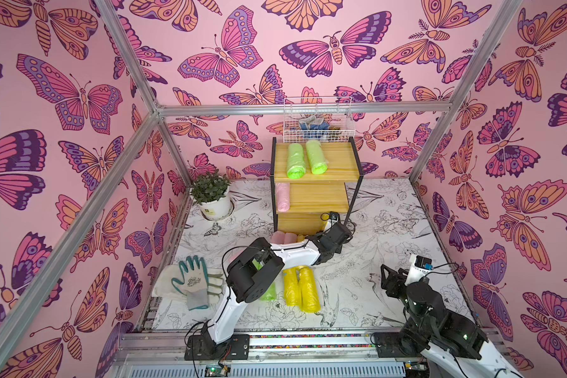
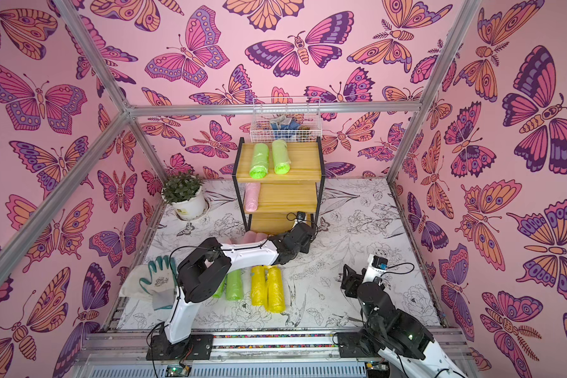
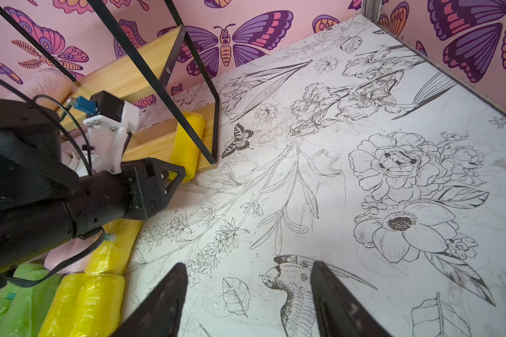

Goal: Sort the rolls of trash bags by color and place them on the shelf
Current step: Place the roll of trash bags on the shelf.

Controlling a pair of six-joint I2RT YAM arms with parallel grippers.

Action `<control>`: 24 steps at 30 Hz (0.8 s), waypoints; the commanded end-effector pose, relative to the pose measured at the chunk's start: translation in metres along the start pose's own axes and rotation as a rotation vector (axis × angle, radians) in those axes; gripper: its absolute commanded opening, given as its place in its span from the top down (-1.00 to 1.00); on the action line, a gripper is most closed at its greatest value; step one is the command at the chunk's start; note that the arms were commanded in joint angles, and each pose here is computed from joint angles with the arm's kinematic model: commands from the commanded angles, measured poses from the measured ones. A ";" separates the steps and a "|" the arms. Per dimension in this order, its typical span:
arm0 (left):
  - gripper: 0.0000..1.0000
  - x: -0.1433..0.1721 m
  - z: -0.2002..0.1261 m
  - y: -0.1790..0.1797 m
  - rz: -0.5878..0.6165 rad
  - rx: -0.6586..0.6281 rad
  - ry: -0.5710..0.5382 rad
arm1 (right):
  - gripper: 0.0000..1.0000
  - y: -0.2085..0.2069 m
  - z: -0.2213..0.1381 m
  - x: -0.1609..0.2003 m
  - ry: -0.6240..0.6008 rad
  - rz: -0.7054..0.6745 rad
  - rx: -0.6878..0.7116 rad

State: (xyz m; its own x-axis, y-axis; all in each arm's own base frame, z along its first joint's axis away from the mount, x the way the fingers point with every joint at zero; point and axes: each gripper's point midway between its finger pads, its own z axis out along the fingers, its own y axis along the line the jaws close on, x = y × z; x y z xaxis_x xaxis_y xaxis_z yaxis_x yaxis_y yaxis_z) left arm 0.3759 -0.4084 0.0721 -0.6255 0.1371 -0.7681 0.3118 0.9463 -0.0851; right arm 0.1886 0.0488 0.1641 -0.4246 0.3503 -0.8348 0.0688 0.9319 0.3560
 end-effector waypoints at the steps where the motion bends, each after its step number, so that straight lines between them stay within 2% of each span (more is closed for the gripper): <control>1: -0.35 -0.034 -0.033 0.003 -0.025 0.012 -0.109 | -0.52 0.006 -0.001 0.000 0.064 -0.063 0.019; 5: -0.49 -0.024 -0.060 0.001 -0.017 0.035 -0.110 | -0.56 0.016 0.005 0.009 0.145 -0.080 0.015; 13: -0.46 0.006 -0.123 0.013 -0.090 0.103 -0.068 | -0.56 0.043 0.008 0.018 0.197 0.012 -0.103; 19: -0.50 0.046 -0.163 0.026 -0.149 0.173 0.142 | -0.56 0.054 0.009 0.036 0.360 -0.022 -0.082; 23: -0.51 0.067 -0.185 0.044 -0.189 0.154 0.235 | -0.59 0.077 0.012 0.049 0.455 -0.001 -0.146; 24: -0.51 0.070 -0.190 0.049 -0.199 0.148 0.244 | -0.73 0.083 0.013 0.051 0.476 0.011 -0.162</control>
State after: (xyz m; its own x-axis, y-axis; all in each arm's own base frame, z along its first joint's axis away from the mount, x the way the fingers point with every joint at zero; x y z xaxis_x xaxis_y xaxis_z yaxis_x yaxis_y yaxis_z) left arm 0.2370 -0.3243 0.1572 -0.7469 0.0152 -0.6648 0.3192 0.8852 -0.3384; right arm 0.1887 0.1228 0.1373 -0.7504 0.2382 -0.6166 -0.0121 0.9277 0.3731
